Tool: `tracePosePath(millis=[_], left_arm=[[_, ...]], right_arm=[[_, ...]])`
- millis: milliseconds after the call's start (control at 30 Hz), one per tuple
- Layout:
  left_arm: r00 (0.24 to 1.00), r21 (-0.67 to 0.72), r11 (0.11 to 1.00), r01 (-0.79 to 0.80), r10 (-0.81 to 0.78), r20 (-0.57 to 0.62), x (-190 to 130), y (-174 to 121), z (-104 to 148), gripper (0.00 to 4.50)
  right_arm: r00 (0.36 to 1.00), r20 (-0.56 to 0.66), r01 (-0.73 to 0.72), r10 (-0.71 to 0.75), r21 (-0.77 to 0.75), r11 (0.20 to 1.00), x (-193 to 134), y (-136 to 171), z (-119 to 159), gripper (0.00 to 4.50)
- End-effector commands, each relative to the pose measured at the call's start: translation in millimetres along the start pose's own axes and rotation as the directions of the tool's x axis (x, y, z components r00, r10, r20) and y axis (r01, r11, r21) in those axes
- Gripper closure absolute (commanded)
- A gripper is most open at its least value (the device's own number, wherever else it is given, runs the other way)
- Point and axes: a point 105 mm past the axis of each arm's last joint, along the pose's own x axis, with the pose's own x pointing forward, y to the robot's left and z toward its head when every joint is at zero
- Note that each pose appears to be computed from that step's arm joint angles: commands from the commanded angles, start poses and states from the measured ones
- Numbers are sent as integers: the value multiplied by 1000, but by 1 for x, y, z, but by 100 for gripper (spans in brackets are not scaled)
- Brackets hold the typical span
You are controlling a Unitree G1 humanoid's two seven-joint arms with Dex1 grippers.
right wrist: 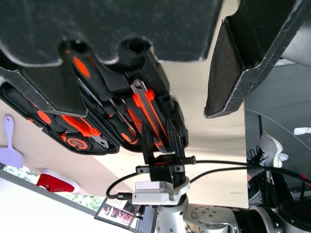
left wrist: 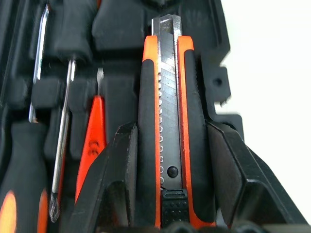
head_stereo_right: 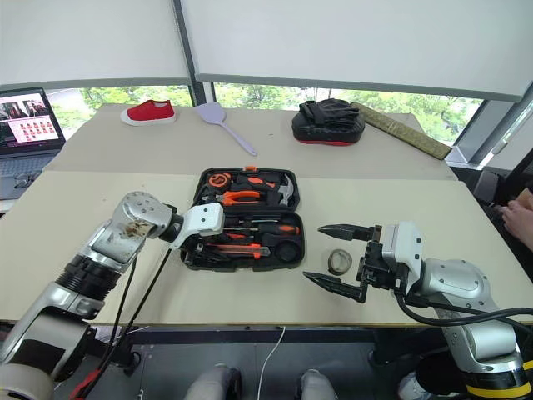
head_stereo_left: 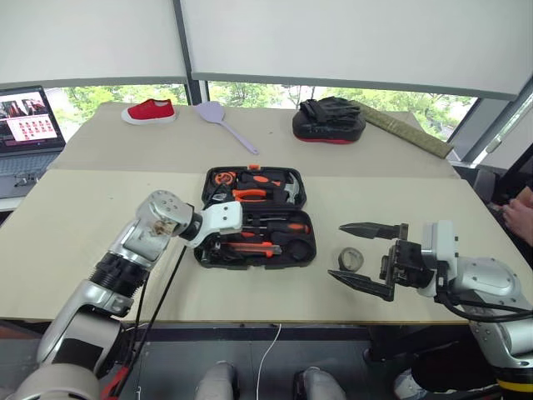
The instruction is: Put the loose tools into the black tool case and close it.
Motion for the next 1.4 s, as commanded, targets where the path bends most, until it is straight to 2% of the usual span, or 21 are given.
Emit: tracePosePath(millis=[33,67,167,233,333,433,533,700,767,867,1067,1267,1400], left_arm=[[999,24,999,-23,22,26,-3,2,-3,189],[1000,27,1000,-7,7,16,-5,0,-6,170],[999,55,998,-19,17,33,-10,2,-8,61],[994,71,996,-54,47,94,-15,7,-2,1],[963,-2,996,-84,82,256,-26,16,16,1],[919,-41,999,-23,37,392,-40,12,29,1],[902,-64,998,-6,33,430,-46,10,26,73],[897,95,991,-94,43,441,-27,0,15,257],[906,87,993,-85,41,422,-18,-3,6,343],[918,47,995,-92,66,392,-7,-2,-5,445],[923,-42,988,-147,153,353,7,9,-17,445],[965,-65,997,-49,64,254,17,-8,-37,445],[981,-149,989,6,23,191,22,-16,-51,445]], right_arm=[[999,41,8,-6,-30,1000,1,-1,13,0],[999,42,7,-6,-28,1000,2,0,13,0],[999,45,9,-8,-25,1000,2,0,14,0],[999,48,12,-11,-23,1000,3,-1,14,0],[999,52,16,-15,-20,1000,3,-1,14,0],[998,57,21,-20,-15,1000,5,-2,13,0],[997,66,28,-27,-8,1000,6,-2,12,0],[997,76,34,-34,0,999,9,-3,11,0],[996,77,34,-34,0,999,9,-3,11,0],[996,76,35,-35,1,999,9,-3,11,0],[997,74,37,-38,4,999,8,-2,12,0],[997,67,43,-43,13,999,7,1,11,0],[997,64,45,-46,15,999,6,1,12,0]])
